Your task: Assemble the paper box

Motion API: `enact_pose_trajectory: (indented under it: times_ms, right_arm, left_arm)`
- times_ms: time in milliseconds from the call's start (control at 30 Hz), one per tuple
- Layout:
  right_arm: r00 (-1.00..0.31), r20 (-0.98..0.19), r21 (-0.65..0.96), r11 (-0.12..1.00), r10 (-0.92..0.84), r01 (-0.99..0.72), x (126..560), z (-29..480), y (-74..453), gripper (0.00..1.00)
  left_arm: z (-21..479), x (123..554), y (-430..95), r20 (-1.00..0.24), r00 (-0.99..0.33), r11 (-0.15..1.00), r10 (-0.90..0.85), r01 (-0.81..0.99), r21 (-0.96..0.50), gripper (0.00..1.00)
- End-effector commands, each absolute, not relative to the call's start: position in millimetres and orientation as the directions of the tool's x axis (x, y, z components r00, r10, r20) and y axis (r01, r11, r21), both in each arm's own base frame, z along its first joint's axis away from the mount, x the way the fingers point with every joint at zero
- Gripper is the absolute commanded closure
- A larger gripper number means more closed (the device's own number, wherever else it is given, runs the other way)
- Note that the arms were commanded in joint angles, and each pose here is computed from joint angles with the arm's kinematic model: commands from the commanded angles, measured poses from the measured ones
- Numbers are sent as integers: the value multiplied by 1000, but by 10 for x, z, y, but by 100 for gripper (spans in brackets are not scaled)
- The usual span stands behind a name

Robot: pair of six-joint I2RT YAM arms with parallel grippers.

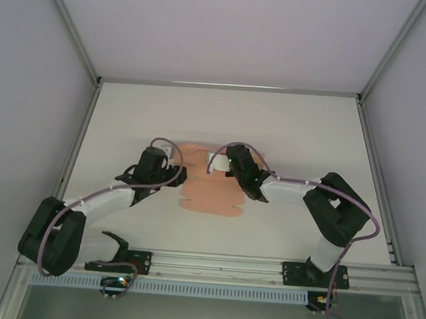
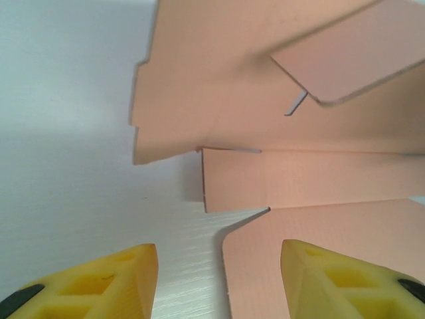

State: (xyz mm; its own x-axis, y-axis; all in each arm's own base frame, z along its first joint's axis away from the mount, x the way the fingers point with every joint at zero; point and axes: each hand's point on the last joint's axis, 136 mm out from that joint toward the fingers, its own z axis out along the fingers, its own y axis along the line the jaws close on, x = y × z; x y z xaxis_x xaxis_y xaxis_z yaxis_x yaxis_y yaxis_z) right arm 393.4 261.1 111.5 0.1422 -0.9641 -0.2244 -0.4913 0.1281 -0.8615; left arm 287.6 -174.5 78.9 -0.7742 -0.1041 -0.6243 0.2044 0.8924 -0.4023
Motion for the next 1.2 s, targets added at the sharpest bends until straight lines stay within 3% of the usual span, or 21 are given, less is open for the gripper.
enact_pose_trajectory:
  times_ms: [0,200,367,833,1167]
  right_arm:
    - [132,-229,-829,123,-964,-546,3832,958,2549,100]
    - [129,-223,-827,117,-966,-550,3833,937,2549,100]
    - [129,-231,-825,124,-964,-552,3828,939,2554,100]
    - [145,-237,-815,115,-961,-568,3769,911,2594,100]
    - [147,-246,-814,122,-958,-568,3749,903,2634,100]
  left_arm:
    - [831,2854,-1768,-621,-772,862,-134,218,-457,47]
    - [761,2934,-1963,-566,-814,817,-133,233,-527,46]
    - [582,3054,-2044,-534,-836,828,-123,210,-520,52]
    - [689,3190,-2550,-606,-794,740,-41,383,-553,61]
    - [906,3110,-2838,-699,-715,665,-6,519,-536,58]
